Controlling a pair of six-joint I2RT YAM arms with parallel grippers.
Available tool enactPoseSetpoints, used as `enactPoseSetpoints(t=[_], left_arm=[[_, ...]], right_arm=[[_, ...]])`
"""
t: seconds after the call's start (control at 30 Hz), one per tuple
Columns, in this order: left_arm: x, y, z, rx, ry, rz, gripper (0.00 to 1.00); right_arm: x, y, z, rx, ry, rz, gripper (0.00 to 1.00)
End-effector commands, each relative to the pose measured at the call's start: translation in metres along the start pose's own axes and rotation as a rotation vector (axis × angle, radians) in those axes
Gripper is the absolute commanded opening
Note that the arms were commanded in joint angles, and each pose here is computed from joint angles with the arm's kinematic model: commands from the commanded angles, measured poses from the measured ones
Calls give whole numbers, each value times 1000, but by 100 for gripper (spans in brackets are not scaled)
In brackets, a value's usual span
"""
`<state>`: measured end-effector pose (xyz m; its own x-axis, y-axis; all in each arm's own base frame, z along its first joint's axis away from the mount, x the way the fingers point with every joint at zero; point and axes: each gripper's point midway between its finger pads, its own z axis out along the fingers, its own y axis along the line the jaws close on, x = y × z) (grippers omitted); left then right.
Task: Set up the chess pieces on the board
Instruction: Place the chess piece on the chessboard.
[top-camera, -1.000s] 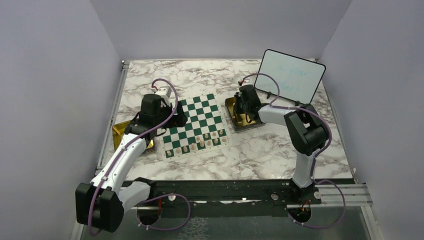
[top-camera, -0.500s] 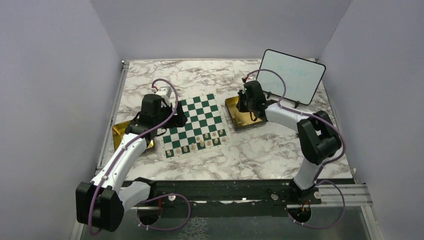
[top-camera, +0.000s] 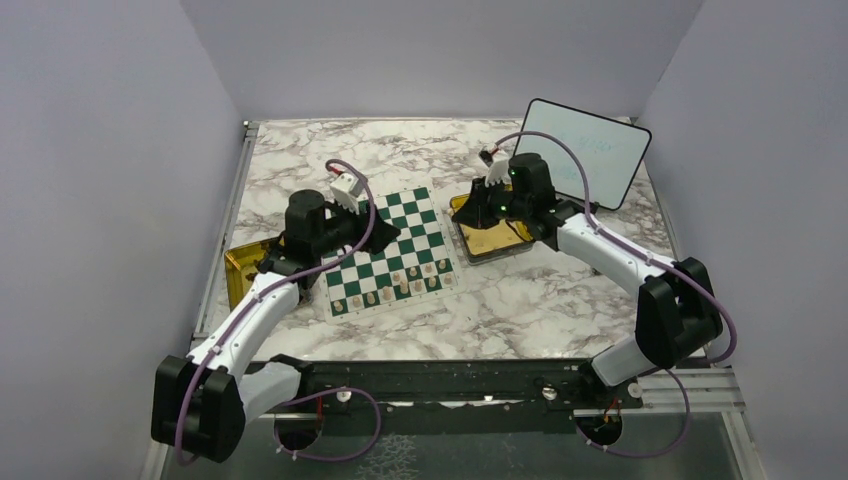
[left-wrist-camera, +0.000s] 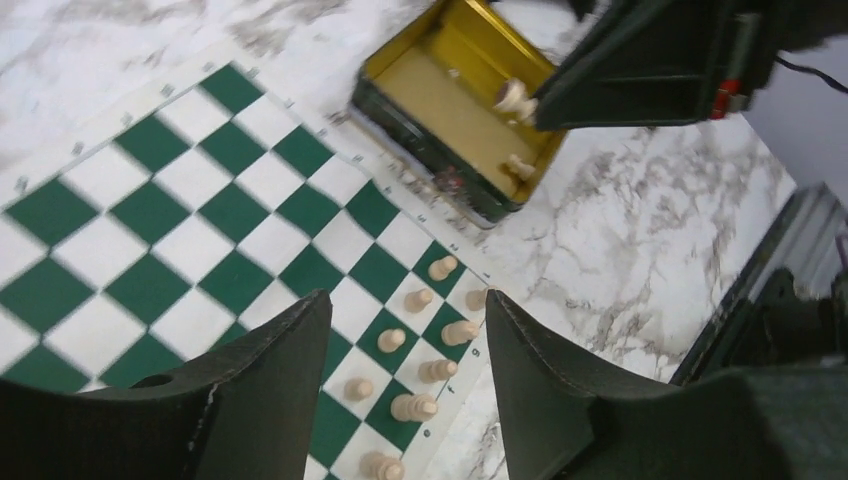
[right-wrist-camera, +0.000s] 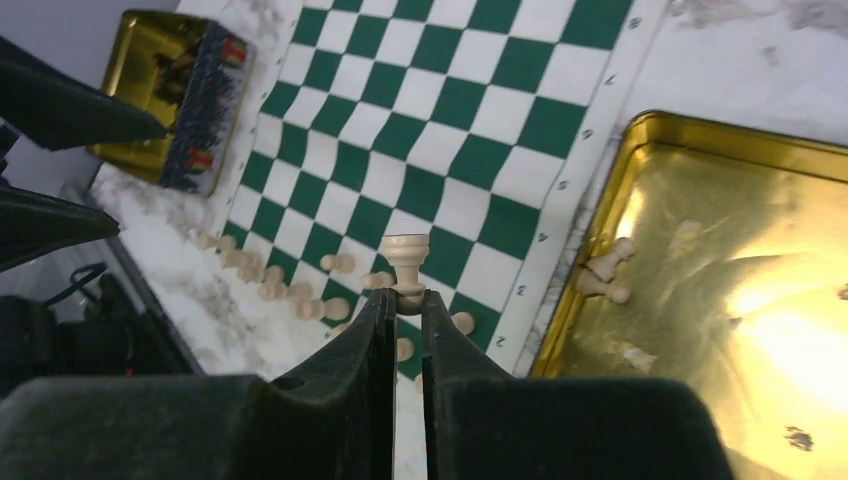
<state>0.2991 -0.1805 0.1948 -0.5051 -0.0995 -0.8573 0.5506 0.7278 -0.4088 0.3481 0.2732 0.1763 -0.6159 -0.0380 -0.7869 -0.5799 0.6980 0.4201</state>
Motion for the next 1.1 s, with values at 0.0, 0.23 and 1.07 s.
enactPoseSetpoints(t=[0.0,0.23,1.07], left_arm=[[-28,-57,6,302,-128,430,62],[-4,-98,-1,538,-180,1021,62],[39,-108,29,648,-46,1378,60]], right_arm=[[26,45,-15,-242,115,53,6],[40,78,-30,-440,188,75,6],[52,107,-40,-567,256,87,6]])
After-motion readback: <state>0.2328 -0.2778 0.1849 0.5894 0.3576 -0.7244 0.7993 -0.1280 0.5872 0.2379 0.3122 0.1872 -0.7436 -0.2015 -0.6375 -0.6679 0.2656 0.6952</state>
